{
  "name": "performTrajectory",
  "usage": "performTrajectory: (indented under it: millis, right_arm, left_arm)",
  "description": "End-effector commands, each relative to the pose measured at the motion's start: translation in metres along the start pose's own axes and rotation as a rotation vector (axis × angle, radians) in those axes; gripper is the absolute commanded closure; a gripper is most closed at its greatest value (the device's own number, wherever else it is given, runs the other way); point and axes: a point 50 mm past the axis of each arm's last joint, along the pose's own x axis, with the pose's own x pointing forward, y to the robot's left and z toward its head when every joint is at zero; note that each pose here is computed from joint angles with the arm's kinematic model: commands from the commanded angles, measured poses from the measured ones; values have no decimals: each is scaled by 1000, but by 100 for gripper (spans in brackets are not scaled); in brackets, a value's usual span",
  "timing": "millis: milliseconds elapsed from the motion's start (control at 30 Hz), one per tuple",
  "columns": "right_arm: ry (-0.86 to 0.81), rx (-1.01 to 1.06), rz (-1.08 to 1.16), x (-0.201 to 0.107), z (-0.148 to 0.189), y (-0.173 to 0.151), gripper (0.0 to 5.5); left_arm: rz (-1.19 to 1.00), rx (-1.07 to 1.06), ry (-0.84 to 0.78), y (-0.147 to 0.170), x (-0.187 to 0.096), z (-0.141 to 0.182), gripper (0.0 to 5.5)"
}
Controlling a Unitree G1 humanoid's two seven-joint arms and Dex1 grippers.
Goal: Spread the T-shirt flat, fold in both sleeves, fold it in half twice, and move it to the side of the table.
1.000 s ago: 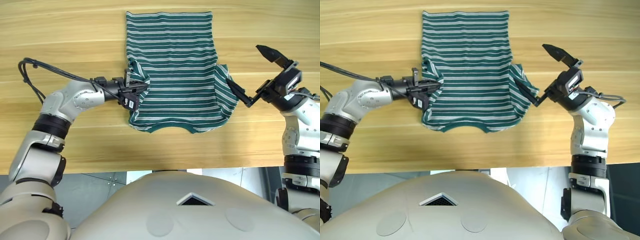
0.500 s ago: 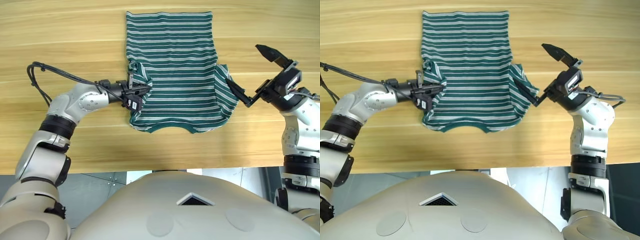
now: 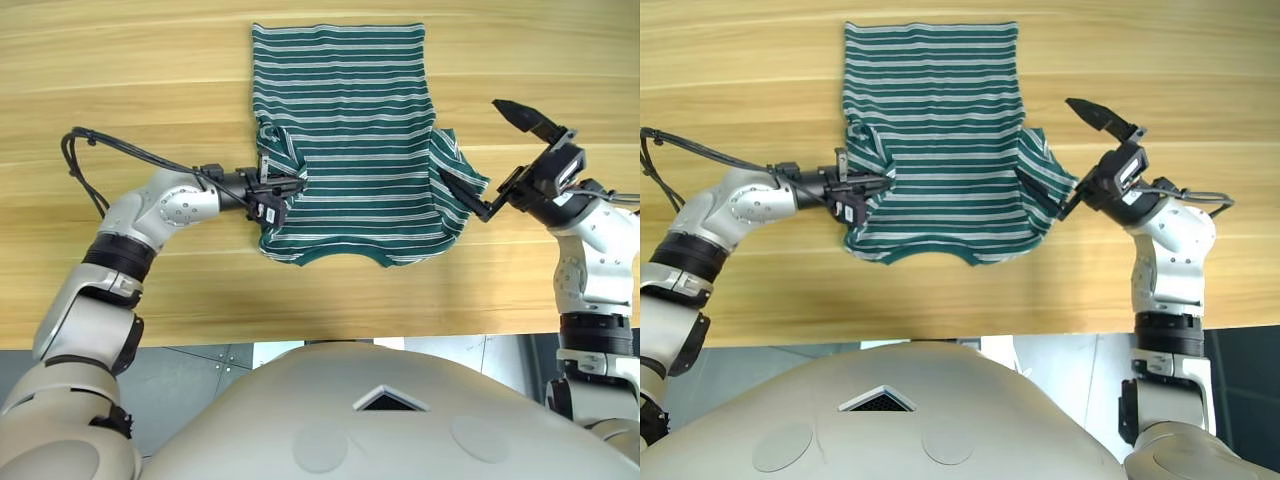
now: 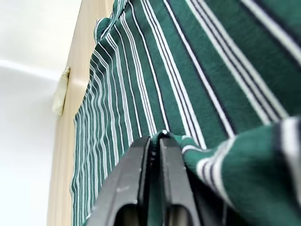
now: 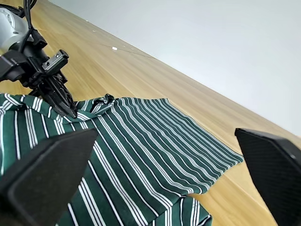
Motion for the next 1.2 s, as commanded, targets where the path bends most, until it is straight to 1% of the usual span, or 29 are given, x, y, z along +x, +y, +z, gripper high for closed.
performTrajectory:
  millis: [33,200,300,367,433,567,600,633,667,733,900,933,967,1000,1200]
  right_arm:
    - [-7,-14,13,1,3,0,10]
    - [-5,-12,9,2,2,0,10]
    - [-4,-11,5,2,1,-1,10]
    - [-3,-12,2,2,1,-2,10]
    - [-3,-12,0,1,1,-3,10]
    - [3,-12,-13,-1,0,-3,10]
    - [2,-12,-15,-1,0,-3,10]
    - [1,-12,-16,-1,0,-3,10]
    - [0,-11,-18,-1,-1,-2,10]
    - [-1,-7,-19,1,-3,-1,10]
    - [-2,-8,-15,2,-3,0,10]
    - [-2,-9,-14,2,-3,-1,10]
    - [-1,-9,-14,2,-3,0,10]
    - [0,-8,-14,1,-3,0,10]
    - [-3,-6,-19,1,-3,0,10]
  left_arm:
    - [39,-43,-43,3,0,5,470]
    - [182,-59,-86,18,1,11,394]
    - [208,-79,-106,18,4,14,341]
    - [229,-130,-168,13,2,21,310]
    - [249,-197,-225,7,-10,28,280]
    - [272,-246,-127,-1,-43,12,225]
    - [274,-258,-114,-3,-50,10,204]
    - [277,-271,-107,-6,-56,10,195]
    - [278,-298,-120,-9,-61,12,172]
    - [300,-341,-154,-10,-65,16,144]
    - [281,-408,-162,-24,-54,15,64]
    - [271,-422,-171,-27,-51,17,34]
    - [257,-436,-183,-31,-48,19,21]
    - [245,-451,-194,-36,-46,22,12]
    - [212,-506,-203,-49,-37,23,12]
